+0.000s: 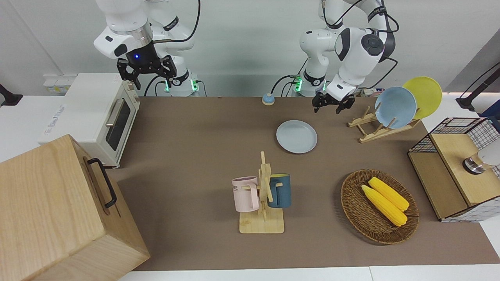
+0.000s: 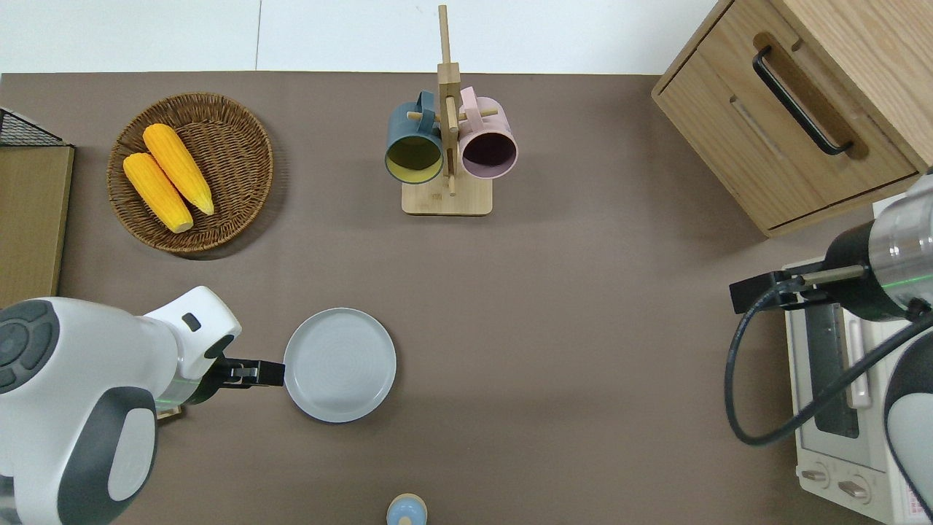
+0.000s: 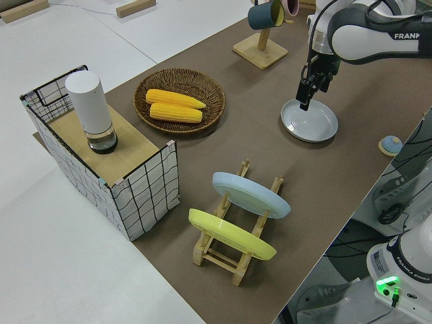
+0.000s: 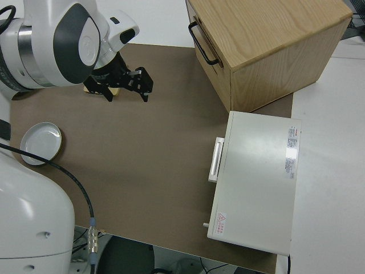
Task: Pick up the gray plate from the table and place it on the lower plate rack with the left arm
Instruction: 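Move the left gripper to the near rim of the gray plate, then close the left gripper on the gray plate's rim, then lift the gray plate with the left gripper toward the wooden rack, then lower the gray plate into the lower slot of the wooden rack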
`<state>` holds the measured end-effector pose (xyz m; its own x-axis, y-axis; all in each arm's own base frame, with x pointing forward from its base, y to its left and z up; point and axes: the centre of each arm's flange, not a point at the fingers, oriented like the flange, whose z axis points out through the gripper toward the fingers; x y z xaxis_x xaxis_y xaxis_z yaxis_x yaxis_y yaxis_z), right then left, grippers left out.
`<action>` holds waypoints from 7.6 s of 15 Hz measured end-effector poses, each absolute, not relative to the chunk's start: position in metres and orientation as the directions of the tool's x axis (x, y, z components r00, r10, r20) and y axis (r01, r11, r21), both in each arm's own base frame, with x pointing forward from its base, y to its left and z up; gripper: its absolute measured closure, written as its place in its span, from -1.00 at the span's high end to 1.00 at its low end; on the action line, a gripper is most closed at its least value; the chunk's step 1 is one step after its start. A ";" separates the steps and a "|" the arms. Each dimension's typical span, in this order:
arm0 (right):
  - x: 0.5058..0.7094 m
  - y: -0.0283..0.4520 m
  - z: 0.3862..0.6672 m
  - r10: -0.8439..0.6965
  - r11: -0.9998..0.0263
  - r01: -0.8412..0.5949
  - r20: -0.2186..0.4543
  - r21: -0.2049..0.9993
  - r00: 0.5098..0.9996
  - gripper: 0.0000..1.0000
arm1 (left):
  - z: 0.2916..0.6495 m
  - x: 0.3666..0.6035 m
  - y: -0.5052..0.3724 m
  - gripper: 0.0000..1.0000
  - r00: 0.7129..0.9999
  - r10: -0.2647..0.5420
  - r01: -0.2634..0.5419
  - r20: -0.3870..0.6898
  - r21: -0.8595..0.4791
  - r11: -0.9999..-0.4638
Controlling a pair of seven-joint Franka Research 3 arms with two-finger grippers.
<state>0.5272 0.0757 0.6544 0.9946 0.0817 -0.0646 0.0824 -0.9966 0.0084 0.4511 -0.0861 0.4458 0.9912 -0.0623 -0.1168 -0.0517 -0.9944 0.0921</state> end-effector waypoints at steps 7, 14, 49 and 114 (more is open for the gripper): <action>0.527 0.076 0.654 0.082 -0.997 0.082 -0.065 0.008 0.995 0.98 | 0.391 0.435 -0.096 0.99 0.997 -0.052 -0.047 -0.062 0.079 -0.996; 0.527 0.076 0.654 0.082 -0.997 0.082 -0.065 0.008 0.995 0.98 | 0.338 0.422 -0.114 0.99 0.998 -0.048 -0.045 -0.039 0.075 -0.996; 0.527 0.076 0.654 0.082 -0.997 0.082 -0.065 0.008 0.995 0.98 | 0.294 0.432 -0.111 -0.52 1.000 -0.021 -0.021 -0.002 0.089 -0.996; 0.527 0.076 0.654 0.082 -0.997 0.082 -0.065 0.008 0.995 0.98 | 0.578 0.448 0.021 -0.91 0.939 0.342 0.296 -0.014 -0.470 -0.832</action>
<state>0.5272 0.0757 0.6544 0.9946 0.0817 -0.0646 0.0824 -0.9966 0.0084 0.4481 0.0206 0.5780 0.9395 0.3423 -0.0141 0.2959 -0.8315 -0.4702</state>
